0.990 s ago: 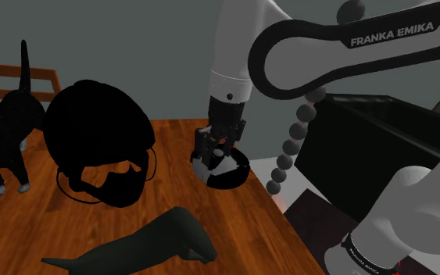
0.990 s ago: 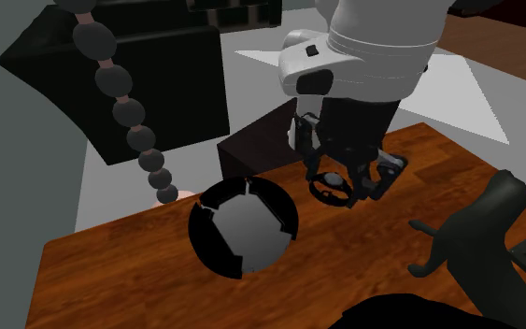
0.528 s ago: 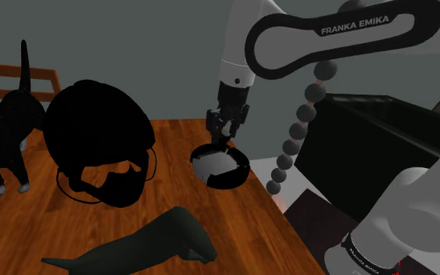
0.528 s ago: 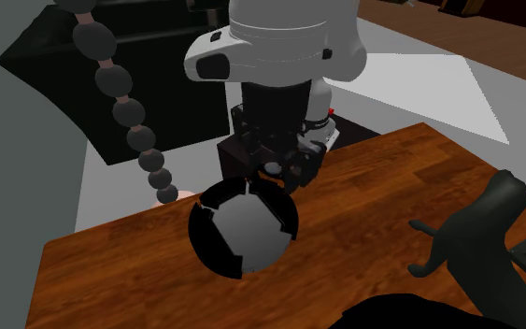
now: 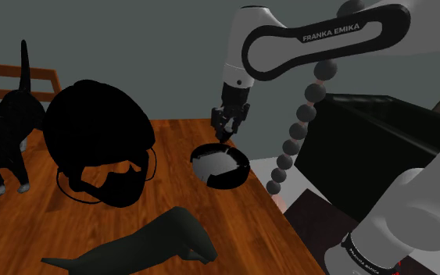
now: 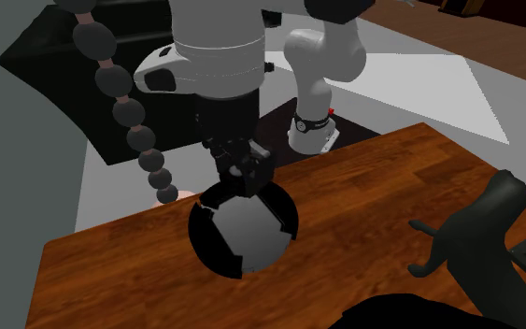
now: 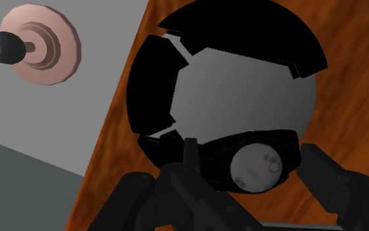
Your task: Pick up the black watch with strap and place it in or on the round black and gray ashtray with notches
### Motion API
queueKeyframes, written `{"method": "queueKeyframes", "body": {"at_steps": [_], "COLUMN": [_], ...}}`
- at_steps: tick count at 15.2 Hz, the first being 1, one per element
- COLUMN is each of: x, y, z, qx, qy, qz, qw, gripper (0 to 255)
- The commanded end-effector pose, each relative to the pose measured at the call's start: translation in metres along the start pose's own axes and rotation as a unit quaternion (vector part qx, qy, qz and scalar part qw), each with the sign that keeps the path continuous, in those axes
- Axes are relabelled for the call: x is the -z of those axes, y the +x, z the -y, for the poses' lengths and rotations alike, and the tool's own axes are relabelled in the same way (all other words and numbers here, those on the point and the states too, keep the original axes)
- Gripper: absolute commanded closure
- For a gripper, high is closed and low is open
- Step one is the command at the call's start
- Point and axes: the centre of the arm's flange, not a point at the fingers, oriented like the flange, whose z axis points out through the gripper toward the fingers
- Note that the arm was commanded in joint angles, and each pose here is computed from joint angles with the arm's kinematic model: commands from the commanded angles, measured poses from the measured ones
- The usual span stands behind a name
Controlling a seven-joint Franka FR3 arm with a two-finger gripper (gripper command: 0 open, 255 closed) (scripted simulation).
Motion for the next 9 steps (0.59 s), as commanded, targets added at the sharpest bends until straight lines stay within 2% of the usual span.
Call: {"method": "queueKeyframes", "body": {"at_steps": [1,9], "x": [-0.012,-0.054], "y": [0.000,0.000], "z": [0.000,0.000], "qx": [0.000,0.000], "qy": [0.000,0.000], "qz": [0.000,0.000], "qw": [1.0000,1.0000], "gripper": [255,255]}}
